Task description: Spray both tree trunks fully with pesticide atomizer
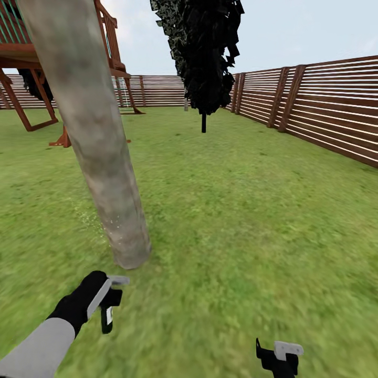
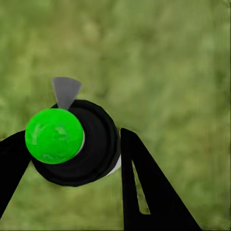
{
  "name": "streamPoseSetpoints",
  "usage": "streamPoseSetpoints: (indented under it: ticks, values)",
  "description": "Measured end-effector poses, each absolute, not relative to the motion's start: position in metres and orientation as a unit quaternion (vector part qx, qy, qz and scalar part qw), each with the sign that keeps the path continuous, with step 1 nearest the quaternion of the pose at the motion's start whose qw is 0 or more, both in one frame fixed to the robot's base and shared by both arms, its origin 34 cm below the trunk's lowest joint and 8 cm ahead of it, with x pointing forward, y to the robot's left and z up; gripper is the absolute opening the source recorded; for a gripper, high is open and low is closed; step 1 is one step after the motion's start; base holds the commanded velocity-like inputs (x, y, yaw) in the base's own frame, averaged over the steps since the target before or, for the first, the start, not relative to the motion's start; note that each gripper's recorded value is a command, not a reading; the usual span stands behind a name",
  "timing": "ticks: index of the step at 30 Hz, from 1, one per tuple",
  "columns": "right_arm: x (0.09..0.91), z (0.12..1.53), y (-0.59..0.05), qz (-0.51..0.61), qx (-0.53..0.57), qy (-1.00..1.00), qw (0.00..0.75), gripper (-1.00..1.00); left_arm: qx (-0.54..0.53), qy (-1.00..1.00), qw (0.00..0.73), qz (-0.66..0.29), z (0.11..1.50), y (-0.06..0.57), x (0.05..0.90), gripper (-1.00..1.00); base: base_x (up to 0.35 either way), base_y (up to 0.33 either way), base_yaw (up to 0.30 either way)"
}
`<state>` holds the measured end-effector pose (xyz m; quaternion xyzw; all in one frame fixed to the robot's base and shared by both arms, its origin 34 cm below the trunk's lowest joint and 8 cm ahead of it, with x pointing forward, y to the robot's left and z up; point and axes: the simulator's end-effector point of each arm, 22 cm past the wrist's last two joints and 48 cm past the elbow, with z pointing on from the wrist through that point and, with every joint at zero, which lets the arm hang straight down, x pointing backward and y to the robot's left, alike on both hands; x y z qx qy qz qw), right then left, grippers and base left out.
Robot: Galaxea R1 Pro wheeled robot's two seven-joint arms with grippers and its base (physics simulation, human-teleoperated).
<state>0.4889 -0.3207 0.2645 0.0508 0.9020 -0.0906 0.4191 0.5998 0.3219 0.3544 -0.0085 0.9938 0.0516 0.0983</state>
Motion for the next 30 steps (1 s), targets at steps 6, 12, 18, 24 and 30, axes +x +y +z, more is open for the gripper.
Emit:
streamPoseSetpoints:
  ticks: [6,12,18,24,30]
  values:
    - [0.489,0.264,-0.32,-0.09,0.05,0.902,0.419,1.0,-0.01,0.983,0.159,0.092,0.337,0.363,0.609,-1.0,0.0,0.0,0.0]
    - [0.489,0.264,-0.321,-0.091,0.051,0.902,0.419,1.0,-0.028,0.978,0.178,0.105,0.325,0.39,0.603,-1.0,0.0,0.0,0.0]
    - [0.489,0.264,-0.321,-0.091,0.051,0.902,0.419,1.0,-0.036,0.978,0.176,0.101,0.324,0.389,0.601,-1.0,0.254,0.0,0.0]
    - [0.489,0.265,-0.32,-0.09,0.051,0.902,0.419,1.0,-0.046,0.982,0.157,0.099,0.313,0.391,0.586,-1.0,0.313,0.0,0.126]
    - [0.489,0.265,-0.319,-0.09,0.051,0.902,0.419,1.0,-0.043,0.985,0.146,0.084,0.305,0.37,0.58,-1.0,0.031,-0.022,0.217]
